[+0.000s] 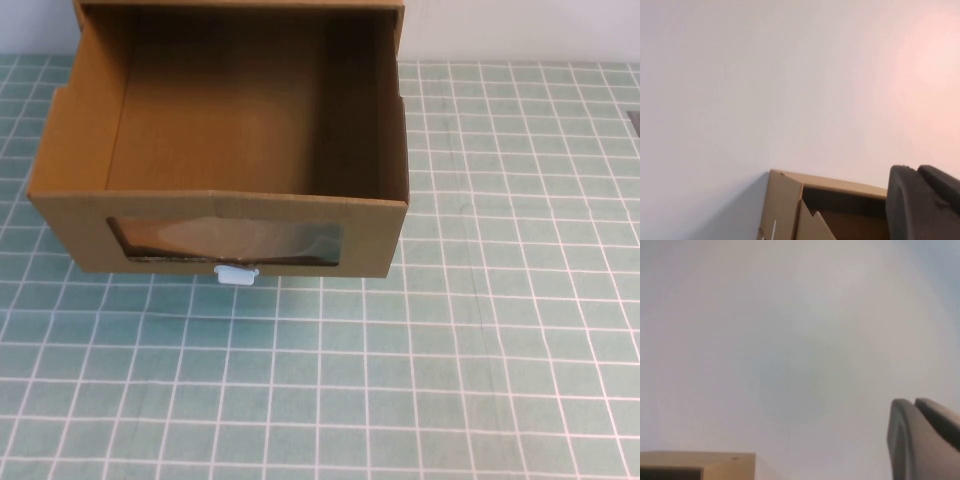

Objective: Close the shoe box

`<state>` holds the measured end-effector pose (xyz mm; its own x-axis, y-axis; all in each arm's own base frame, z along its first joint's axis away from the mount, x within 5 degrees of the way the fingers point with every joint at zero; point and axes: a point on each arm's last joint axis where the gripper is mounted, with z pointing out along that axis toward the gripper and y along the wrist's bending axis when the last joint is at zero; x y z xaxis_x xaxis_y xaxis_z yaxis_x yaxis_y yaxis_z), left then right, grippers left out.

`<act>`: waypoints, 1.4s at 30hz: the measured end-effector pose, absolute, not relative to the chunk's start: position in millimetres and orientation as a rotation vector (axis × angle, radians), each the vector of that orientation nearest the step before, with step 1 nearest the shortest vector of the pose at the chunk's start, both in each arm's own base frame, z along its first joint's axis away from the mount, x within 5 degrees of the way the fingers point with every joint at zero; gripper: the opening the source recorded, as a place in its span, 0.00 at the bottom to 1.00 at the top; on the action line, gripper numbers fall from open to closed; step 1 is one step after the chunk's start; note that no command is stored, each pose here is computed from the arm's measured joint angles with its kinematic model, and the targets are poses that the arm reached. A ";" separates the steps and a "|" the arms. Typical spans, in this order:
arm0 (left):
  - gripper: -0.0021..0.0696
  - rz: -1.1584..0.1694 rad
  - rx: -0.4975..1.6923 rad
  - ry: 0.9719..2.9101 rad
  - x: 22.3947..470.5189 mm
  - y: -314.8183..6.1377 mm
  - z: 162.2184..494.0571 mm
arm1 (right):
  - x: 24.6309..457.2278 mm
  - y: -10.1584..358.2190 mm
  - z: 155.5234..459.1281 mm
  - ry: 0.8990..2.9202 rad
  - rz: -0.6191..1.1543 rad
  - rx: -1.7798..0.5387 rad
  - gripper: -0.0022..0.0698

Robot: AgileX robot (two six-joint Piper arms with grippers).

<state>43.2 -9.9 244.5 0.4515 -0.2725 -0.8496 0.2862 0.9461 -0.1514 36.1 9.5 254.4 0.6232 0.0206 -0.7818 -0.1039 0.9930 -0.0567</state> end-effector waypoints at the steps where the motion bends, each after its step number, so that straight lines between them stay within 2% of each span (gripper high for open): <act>1: 0.02 -0.346 0.015 1.043 43.0 -9.9 244.9 | 35.5 9.6 255.1 0.885 0.073 -0.100 0.01; 7: 0.02 -0.355 0.015 0.991 40.5 -9.7 248.8 | 26.7 10.9 264.3 0.747 0.110 -0.103 0.01; 11: 0.02 -0.436 -0.019 0.916 36.3 -9.2 254.5 | 15.9 12.0 272.6 0.601 0.170 -0.102 0.01; 18: 0.02 -0.503 -0.010 0.644 18.0 -6.9 274.8 | 3.5 12.1 283.1 0.459 0.307 -0.081 0.01; 21: 0.02 -0.505 -0.004 0.570 8.5 -5.2 297.4 | -6.0 11.7 305.7 0.399 0.315 -0.085 0.01; 25: 0.02 -0.467 0.005 0.537 -4.9 -2.5 332.6 | -29.9 8.5 357.7 0.338 0.302 -0.066 0.01; 34: 0.02 -0.330 0.034 0.471 -39.7 4.4 397.4 | -89.1 0.2 458.0 0.440 0.273 0.012 0.01; 38: 0.02 -0.325 0.026 0.590 -37.6 4.9 430.3 | -76.1 -1.7 489.1 0.621 0.259 0.055 0.01; 42: 0.02 -0.312 0.013 0.839 -16.4 2.6 458.8 | -38.1 -3.4 505.0 0.915 0.237 0.115 0.01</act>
